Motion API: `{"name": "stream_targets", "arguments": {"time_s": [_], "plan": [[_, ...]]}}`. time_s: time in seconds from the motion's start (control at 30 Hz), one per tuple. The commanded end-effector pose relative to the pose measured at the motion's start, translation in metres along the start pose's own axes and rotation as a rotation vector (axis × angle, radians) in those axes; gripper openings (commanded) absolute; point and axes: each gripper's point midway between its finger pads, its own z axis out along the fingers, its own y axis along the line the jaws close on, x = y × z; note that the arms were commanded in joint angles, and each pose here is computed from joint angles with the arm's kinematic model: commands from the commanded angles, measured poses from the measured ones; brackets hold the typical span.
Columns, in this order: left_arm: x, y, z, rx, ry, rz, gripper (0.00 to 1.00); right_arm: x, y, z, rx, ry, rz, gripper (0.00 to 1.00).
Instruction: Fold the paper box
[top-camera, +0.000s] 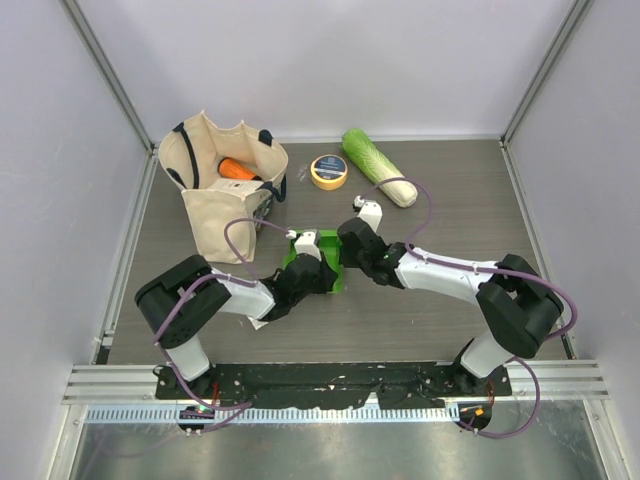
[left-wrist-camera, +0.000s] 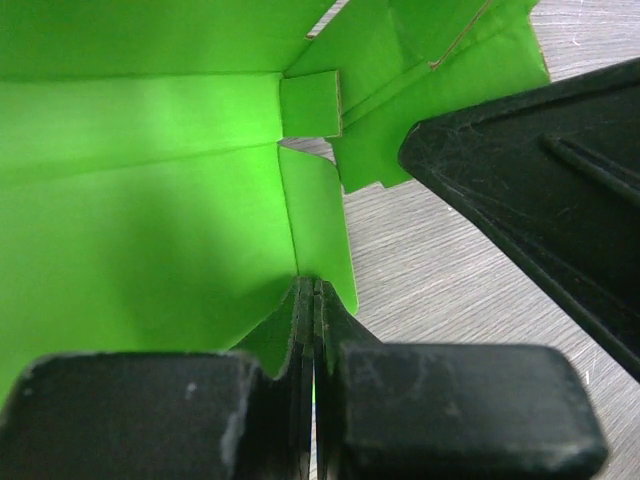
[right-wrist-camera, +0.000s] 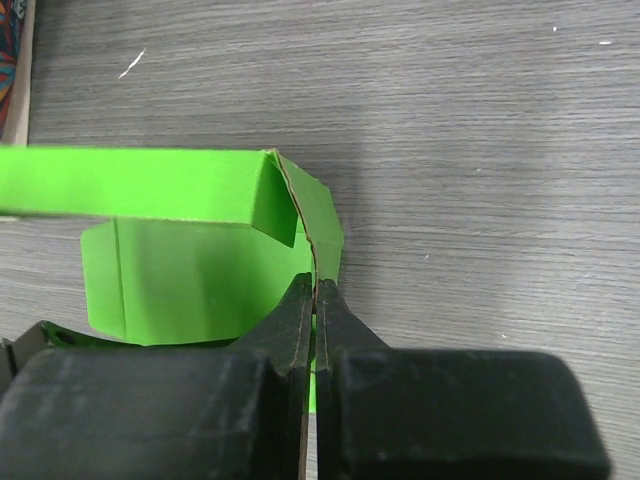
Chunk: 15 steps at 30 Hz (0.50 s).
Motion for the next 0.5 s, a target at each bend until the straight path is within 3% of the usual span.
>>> {"name": "stream_targets", "arguments": {"time_s": [0.0, 0.37, 0.47], "plan": [[-0.001, -0.006, 0.008, 0.000, 0.012, -0.006, 0.00, -0.022, 0.019, -0.005, -0.020, -0.034, 0.133, 0.01], [0.013, 0.012, 0.013, -0.086, 0.048, -0.023, 0.00, -0.006, 0.022, 0.008, 0.034, 0.038, 0.300, 0.02], [0.014, 0.013, 0.011, -0.074, 0.045, -0.026, 0.00, 0.000, 0.036, 0.011, -0.021, 0.078, 0.314, 0.10]]}}
